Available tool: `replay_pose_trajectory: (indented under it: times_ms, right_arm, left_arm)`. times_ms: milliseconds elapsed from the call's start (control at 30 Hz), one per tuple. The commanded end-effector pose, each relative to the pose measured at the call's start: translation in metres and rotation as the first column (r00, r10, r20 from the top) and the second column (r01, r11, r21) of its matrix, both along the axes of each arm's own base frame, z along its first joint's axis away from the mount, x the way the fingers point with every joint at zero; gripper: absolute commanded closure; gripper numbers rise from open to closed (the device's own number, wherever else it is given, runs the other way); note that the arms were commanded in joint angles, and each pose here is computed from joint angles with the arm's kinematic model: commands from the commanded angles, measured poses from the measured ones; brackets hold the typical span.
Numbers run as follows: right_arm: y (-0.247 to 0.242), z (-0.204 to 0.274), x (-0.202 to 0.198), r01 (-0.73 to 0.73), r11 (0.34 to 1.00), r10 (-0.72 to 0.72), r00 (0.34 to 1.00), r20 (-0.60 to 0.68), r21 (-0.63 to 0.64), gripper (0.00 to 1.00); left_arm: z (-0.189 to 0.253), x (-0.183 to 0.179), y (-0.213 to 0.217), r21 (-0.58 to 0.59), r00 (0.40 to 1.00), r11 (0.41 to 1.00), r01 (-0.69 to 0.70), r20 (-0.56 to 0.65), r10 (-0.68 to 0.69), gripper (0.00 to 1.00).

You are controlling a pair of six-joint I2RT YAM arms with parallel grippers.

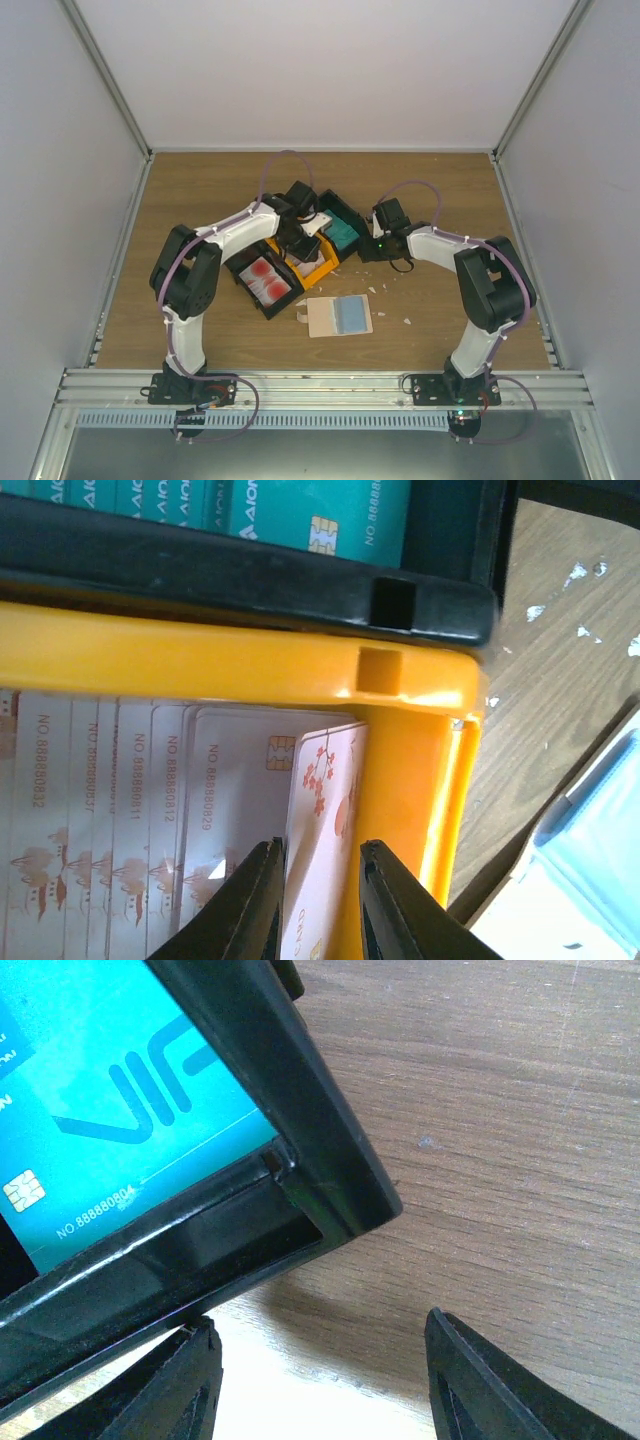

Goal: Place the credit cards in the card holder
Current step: Pick up the credit card from the storage box.

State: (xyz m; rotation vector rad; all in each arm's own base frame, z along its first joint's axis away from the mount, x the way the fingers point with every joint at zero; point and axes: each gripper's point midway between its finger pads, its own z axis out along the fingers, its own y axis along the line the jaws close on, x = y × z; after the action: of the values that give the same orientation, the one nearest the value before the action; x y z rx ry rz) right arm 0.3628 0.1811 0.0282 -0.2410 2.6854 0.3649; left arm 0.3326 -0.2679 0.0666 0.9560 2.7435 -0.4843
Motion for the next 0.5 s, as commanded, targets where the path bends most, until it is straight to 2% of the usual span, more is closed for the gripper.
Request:
replay_pose_trajectory:
  times_ms: [0, 467]
  right_arm:
    - [0.006, 0.002, 0.004, -0.001, 1.000, 0.001, 1.000, 0.021, 0.024, 0.44]
    - [0.005, 0.001, 0.002, 0.005, 1.000, -0.006, 1.000, 0.018, 0.024, 0.44]
  left_arm:
    - [0.007, -0.021, -0.008, -0.033, 0.999, 0.999, 0.025, -0.042, -0.026, 0.75]
    - [0.010, -0.037, -0.021, -0.103, 0.995, 0.994, 0.033, -0.093, -0.043, 0.71]
